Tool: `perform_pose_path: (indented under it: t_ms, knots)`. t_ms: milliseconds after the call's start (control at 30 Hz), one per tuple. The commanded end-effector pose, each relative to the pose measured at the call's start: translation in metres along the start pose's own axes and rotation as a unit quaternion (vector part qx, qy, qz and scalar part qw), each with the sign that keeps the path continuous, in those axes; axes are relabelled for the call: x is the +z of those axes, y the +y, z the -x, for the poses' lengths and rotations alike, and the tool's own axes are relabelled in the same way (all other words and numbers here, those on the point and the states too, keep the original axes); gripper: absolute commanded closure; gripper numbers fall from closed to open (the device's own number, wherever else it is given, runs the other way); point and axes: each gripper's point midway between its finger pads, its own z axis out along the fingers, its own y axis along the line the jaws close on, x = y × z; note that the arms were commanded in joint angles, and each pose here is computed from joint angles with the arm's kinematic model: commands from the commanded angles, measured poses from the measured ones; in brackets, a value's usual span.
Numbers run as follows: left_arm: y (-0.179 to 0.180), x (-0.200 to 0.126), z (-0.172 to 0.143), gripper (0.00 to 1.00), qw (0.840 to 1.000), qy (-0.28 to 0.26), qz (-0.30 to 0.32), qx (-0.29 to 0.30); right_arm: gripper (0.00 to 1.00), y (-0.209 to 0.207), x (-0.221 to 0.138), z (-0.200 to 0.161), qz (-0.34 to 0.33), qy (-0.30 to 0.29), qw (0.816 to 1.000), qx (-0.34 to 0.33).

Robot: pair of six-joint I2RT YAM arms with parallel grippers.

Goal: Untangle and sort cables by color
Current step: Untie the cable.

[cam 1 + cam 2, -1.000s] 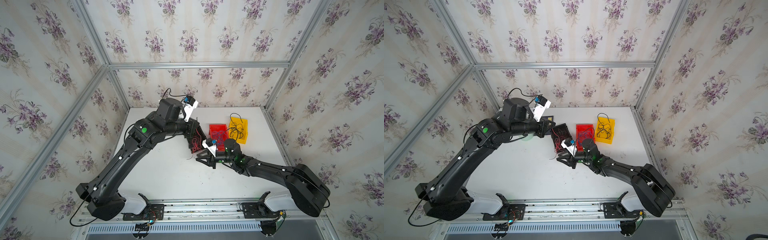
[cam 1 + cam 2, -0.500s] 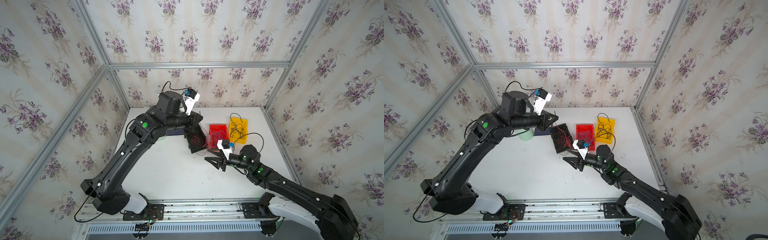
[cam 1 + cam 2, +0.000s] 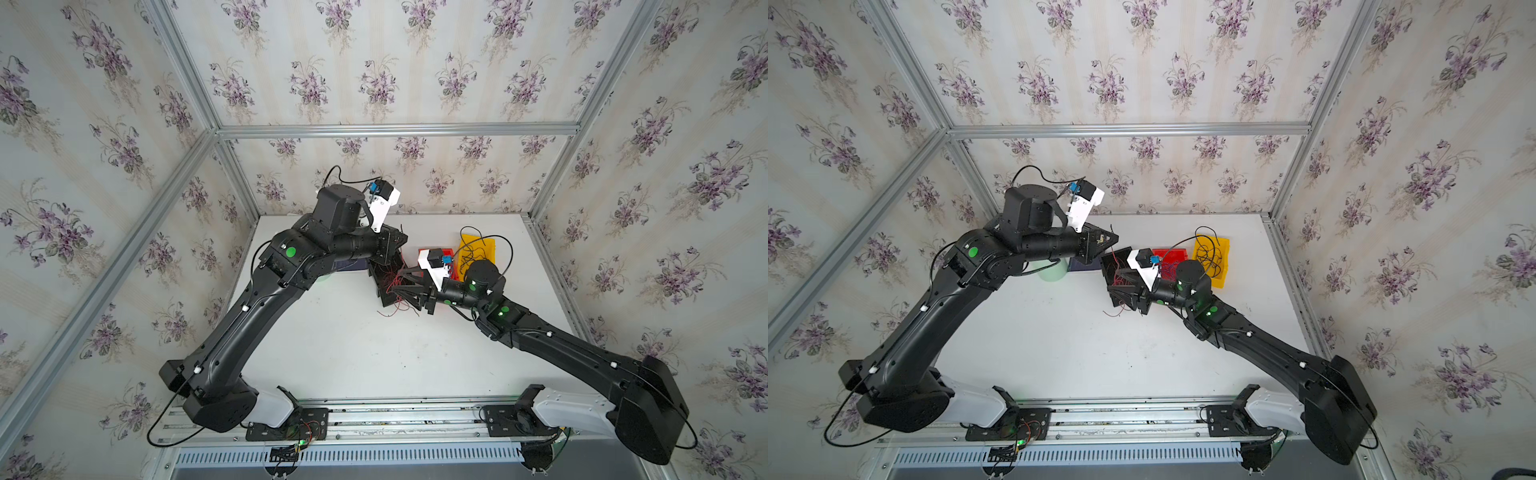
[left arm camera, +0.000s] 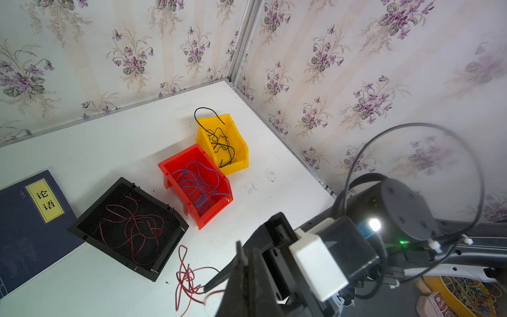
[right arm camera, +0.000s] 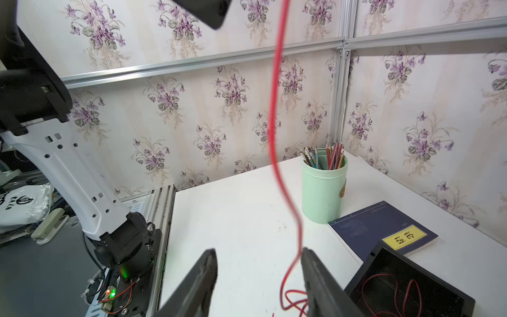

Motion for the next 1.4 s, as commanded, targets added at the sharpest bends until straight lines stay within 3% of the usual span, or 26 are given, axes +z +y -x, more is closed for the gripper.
perform_pose_path:
  t_ms: [0, 133, 233, 467, 700, 1000, 1233, 1367]
  knots:
    - [-0.004, -0.005, 0.010, 1.00, 1.000, -0.021, -0.007, 0.005, 0.61, -0.001, 0.004, -0.008, 0.007, -0.012, 1.000, 0.000]
    - [-0.008, -0.006, 0.016, 1.00, 0.999, -0.030, -0.013, 0.006, 0.69, -0.006, 0.006, -0.041, 0.002, 0.003, 1.000, 0.027]
    - [-0.010, -0.008, 0.020, 1.00, 0.999, -0.031, -0.016, 0.008, 0.81, -0.009, 0.005, -0.056, -0.006, 0.011, 0.999, 0.037]
    - [-0.006, -0.021, 0.042, 1.00, 0.998, -0.060, -0.004, 0.022, 0.82, -0.009, -0.008, -0.112, -0.022, 0.066, 0.996, 0.063]
    - [0.011, -0.016, 0.055, 1.00, 0.997, -0.076, 0.009, 0.020, 0.75, -0.004, -0.037, -0.153, -0.054, 0.099, 0.989, 0.099]
    - [0.025, 0.003, 0.064, 1.00, 0.996, -0.090, -0.002, 0.018, 0.70, -0.014, -0.053, -0.175, -0.103, 0.152, 0.980, 0.082]
    - [0.048, 0.022, 0.054, 1.00, 0.996, -0.084, 0.021, 0.031, 0.47, -0.013, -0.066, -0.168, -0.127, 0.150, 0.976, 0.090]
    - [0.062, 0.035, 0.049, 1.00, 0.996, -0.083, 0.027, 0.026, 0.44, -0.010, -0.075, -0.150, -0.137, 0.130, 0.978, 0.090]
